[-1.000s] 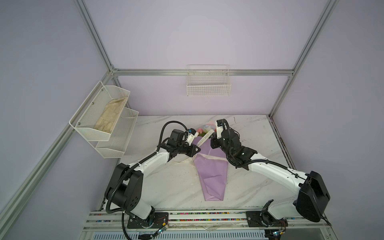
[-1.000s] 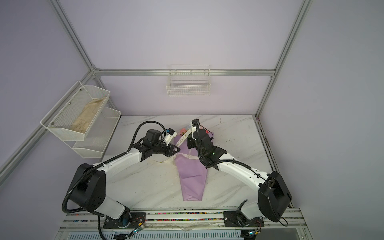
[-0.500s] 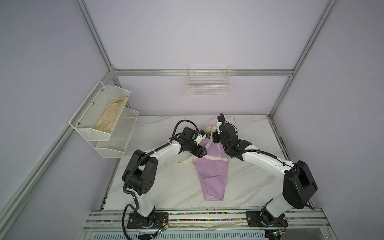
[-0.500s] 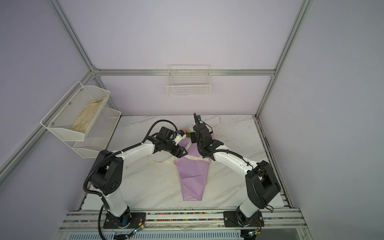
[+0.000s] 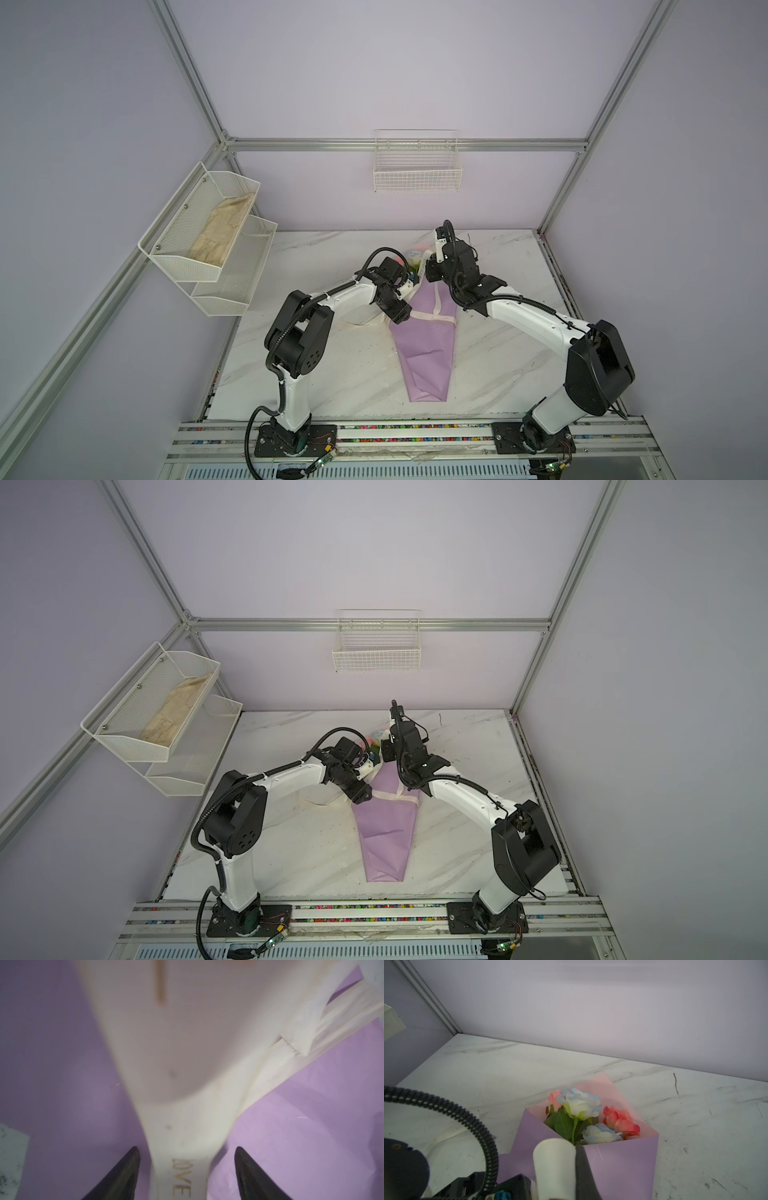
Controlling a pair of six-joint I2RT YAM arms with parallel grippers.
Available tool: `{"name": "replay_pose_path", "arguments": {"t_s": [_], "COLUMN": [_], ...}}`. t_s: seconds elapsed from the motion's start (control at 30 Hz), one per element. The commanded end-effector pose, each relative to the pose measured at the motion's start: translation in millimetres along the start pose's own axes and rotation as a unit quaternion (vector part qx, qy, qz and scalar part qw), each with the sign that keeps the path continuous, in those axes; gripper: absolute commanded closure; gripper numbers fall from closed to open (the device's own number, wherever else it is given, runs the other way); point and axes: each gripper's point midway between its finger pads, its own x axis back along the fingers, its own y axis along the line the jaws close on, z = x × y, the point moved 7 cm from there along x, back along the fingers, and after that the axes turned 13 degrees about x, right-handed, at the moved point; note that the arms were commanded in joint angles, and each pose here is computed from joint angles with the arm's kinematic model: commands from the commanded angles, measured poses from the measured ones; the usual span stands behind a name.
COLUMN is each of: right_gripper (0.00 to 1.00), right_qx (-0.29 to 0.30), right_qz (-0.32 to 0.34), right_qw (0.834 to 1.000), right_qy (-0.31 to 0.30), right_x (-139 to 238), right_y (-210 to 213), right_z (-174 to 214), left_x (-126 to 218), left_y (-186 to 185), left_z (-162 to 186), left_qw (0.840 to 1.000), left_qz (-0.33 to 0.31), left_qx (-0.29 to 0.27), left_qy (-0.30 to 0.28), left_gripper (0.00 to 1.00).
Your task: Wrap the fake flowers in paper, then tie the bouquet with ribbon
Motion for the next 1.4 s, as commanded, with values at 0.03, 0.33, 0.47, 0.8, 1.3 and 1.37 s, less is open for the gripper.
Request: {"name": "replay_pose_path", "arguments": {"t_s": [0.03,0.33,0.47,0.8,1.3,1.37], "right_gripper": [0.99,0.98,0.98,0.97,0.88,0.84], "right_qx": [-0.010,-0.040,-0.074,-0.148,-0.156,-0.146], "right_qz": [-0.010,-0.027,-0.040,-0.100,-0.332,-0.378], "right_qw": [1.000,0.999,0.996,0.983,0.895,0.872], "right_qy": [-0.003,0.002,0.008,0.036,0.254,0.275], "right_x": [-1.8,-3.7,-8.2,-36.3,-52.8,-41.4], "right_y": [-1.8,-2.5,-13.9,-28.3,36.1,44.3], "right_z": [-8.7,-5.5,2.1,29.4,132.5,141.0], "left_x": [17.9,33.6,45.7,65.3,61.4,60.5], "left_y": [-7.3,-13.4,-17.5,-27.2,-24.2,-22.2], "left_z": [-22.9,-21.8,-17.7,-5.2,-7.3,-7.5], "left_qw": [0.999,0.998,0.998,0.996,0.994,0.994], "left_qz": [-0.018,-0.029,-0.019,0.014,0.006,0.000], "left_qx": [-0.038,-0.038,-0.025,0.000,0.023,0.030], "left_qy": [-0.026,-0.040,-0.054,-0.084,-0.105,-0.110], "left_gripper": [0.50,0.98,1.00,1.00,1.00,1.00]}}
